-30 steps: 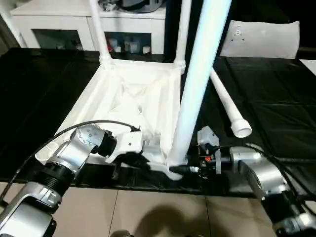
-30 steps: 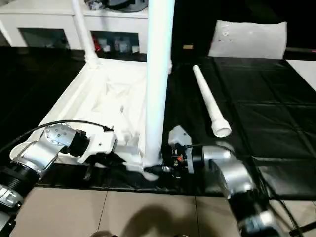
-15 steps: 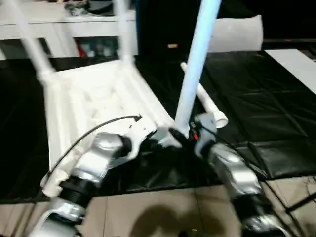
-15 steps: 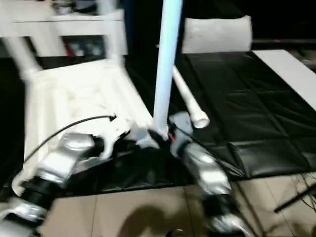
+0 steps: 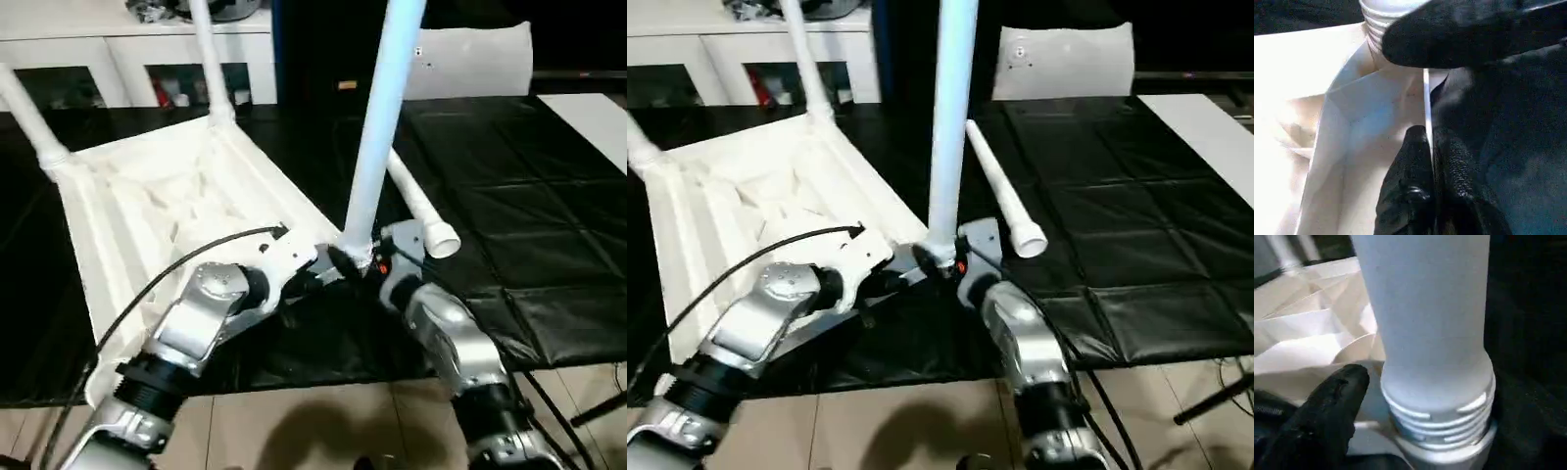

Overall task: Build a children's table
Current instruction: Rotate leg to tighten

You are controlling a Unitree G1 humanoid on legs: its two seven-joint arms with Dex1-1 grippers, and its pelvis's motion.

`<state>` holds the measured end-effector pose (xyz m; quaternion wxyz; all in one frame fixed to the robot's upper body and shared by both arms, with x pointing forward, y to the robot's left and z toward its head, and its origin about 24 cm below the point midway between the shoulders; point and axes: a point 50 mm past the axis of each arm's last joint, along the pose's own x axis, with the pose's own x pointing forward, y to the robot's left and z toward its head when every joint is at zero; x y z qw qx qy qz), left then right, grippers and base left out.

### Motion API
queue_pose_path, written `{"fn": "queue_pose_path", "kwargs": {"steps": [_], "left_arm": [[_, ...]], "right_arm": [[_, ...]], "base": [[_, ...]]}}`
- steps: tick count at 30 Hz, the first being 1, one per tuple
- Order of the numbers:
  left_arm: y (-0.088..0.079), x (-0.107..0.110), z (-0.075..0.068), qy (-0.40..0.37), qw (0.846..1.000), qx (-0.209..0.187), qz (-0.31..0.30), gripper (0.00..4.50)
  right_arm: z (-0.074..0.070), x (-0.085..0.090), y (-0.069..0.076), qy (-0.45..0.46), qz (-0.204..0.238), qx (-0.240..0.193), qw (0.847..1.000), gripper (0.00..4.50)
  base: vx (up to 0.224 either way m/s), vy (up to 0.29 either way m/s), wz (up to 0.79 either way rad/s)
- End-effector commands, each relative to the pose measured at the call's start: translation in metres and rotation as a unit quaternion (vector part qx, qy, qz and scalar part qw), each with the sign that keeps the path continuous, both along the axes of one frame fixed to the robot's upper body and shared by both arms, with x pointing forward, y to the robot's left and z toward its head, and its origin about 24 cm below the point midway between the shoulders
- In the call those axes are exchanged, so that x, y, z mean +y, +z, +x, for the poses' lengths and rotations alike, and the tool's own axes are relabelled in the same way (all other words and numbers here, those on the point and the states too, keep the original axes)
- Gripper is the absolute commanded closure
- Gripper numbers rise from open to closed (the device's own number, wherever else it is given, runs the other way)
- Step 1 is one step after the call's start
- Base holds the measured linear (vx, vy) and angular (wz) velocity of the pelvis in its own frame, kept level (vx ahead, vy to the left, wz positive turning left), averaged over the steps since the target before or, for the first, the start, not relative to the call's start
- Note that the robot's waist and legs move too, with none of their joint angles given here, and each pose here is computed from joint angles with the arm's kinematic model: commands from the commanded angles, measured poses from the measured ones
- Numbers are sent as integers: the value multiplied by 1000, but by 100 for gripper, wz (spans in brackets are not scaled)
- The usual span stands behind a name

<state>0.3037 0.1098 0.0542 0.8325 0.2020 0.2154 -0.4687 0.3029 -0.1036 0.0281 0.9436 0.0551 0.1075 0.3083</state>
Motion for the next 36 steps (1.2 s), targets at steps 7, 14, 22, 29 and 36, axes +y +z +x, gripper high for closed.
{"fn": "queue_pose_path", "kwargs": {"steps": [7,14,22,29,36], "left_arm": [[10,19,-4,-114,993,-12,18,450],[11,30,-9,-230,972,8,47,450],[13,21,-11,-335,940,21,58,450],[14,14,-8,-374,925,17,71,450],[13,13,-7,-392,917,15,78,450]], "right_arm": [[-10,-42,15,77,-17,-40,996,5],[-20,-58,27,223,-57,-40,972,5],[-22,-53,33,360,-109,-22,926,5],[-20,-44,32,407,-113,-11,906,5],[-21,-38,30,442,-101,7,891,69]], "base": [[0,0,0],[0,0,0],[0,0,0],[0,0,0],[0,0,0]]}}
